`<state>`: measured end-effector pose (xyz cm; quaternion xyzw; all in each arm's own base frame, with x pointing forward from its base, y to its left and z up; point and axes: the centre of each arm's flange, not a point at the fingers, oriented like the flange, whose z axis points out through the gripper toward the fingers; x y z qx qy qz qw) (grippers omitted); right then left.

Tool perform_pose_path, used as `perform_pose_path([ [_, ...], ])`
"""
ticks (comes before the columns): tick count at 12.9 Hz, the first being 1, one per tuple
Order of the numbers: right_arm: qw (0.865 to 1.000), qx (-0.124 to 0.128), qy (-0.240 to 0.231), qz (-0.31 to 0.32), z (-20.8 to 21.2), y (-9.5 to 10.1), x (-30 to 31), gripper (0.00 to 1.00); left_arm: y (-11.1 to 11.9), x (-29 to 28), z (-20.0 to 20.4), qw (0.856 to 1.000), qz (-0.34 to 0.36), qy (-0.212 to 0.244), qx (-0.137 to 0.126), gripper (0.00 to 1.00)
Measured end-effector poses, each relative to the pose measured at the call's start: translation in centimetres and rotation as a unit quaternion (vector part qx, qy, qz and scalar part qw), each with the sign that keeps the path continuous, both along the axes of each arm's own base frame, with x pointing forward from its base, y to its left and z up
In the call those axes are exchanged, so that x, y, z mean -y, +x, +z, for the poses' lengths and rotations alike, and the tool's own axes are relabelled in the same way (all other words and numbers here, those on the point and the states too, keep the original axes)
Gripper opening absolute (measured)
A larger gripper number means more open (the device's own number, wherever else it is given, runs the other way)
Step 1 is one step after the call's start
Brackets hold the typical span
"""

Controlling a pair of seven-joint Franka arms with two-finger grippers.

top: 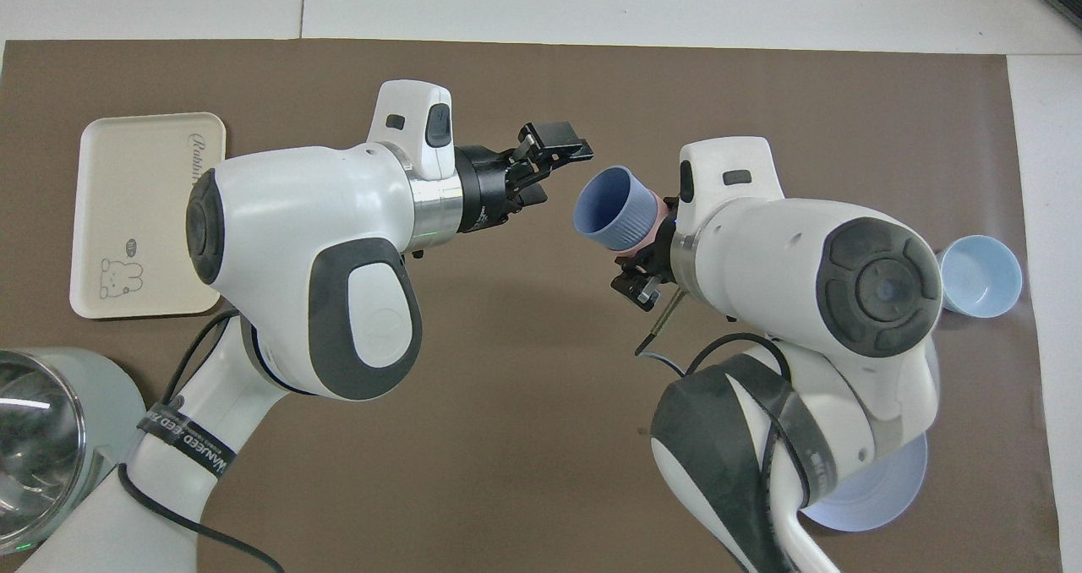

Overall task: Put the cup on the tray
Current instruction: 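Reach the left gripper to the blue cup held by the right gripper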

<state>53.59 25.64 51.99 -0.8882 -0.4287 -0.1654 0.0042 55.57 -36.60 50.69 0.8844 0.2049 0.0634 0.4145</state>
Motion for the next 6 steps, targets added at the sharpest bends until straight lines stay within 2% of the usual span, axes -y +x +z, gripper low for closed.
perform_pose_path([
  [2, 1.000, 0.000, 0.000, -0.001, 0.0, 0.0, 0.1, 0.84, 0.1, 0.4, -1.1, 1.000, -0.001, 0.004, -0.006, 0.77],
  [4, 1.000, 0.000, 0.000, -0.001, 0.0, 0.0, 0.1, 0.84, -0.1, 0.8, -1.5, 1.000, -0.007, 0.006, -0.011, 0.77],
  [6, 1.000, -0.003, -0.002, -0.002, -0.1, 0.0, 0.2, 0.84, -1.1, 1.9, -1.9, 0.998, -0.048, 0.024, -0.029, 0.72],
])
